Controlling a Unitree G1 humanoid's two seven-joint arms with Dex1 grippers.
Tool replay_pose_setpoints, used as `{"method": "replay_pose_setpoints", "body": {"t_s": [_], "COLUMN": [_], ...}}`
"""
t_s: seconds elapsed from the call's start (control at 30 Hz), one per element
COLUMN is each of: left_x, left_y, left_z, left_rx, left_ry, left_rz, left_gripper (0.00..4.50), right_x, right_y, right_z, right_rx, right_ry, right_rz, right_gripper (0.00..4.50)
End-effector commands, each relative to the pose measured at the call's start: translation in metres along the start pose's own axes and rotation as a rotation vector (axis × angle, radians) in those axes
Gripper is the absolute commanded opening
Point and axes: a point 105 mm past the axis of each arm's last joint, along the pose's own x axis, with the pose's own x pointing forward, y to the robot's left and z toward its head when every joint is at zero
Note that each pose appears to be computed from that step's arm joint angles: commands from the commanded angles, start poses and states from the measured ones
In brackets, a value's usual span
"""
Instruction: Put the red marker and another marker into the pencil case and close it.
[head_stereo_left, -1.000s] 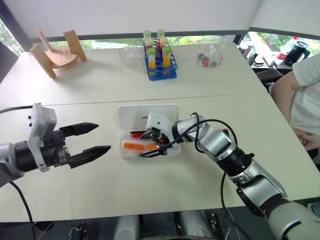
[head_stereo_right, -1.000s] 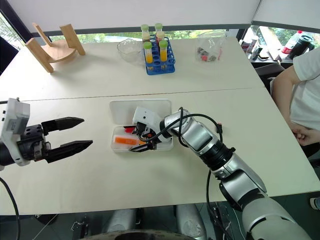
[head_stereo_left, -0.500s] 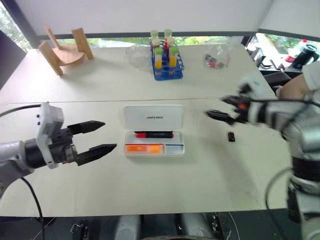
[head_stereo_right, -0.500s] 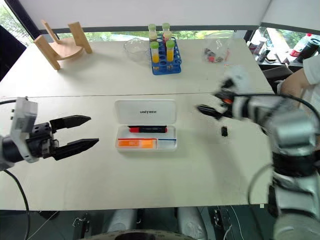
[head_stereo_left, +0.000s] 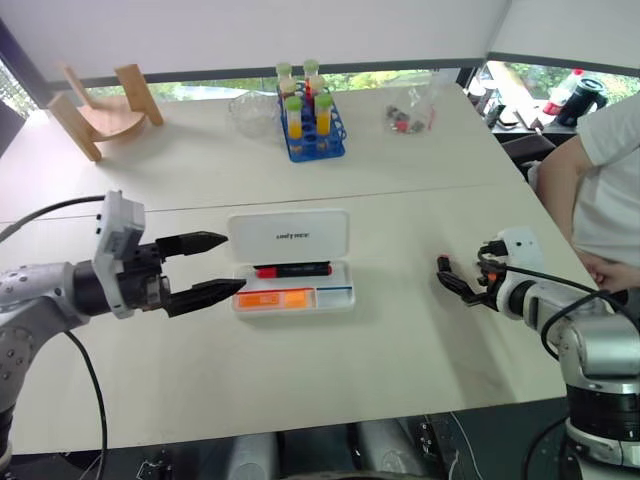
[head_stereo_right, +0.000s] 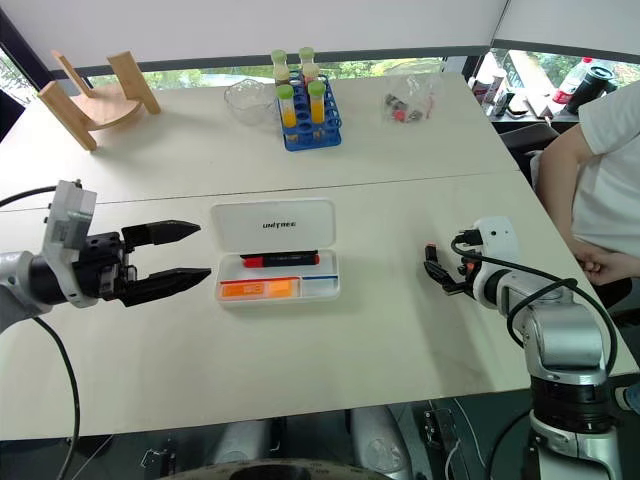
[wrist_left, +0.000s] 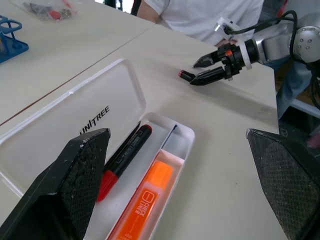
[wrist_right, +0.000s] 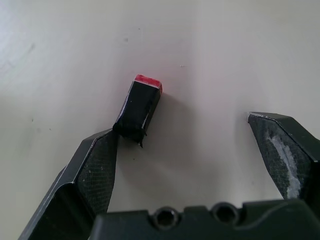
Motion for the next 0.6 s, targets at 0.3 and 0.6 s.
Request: {"method": "replay_pose_setpoints", "body": {"t_s": [0.3,0.6], "left_x": [0.0,0.001], "left_y": [-0.001,-0.003], "left_z": [0.007,0.005], "left_rx": [0.047,0.042], "left_ry": [-0.005,-0.001], "left_rz": [0.004,-0.006], "left_gripper": [4.5,4.5], "right_x": [0.017,-0.024], "right_y": [0.038,0.112], "right_z": [0.007,0.065], "right_rx": [0.009,-0.352], "right_ry": [-0.016,-0.123], "right_rz": [0.093,0.658], "right_gripper": [0.24,0.02]}}
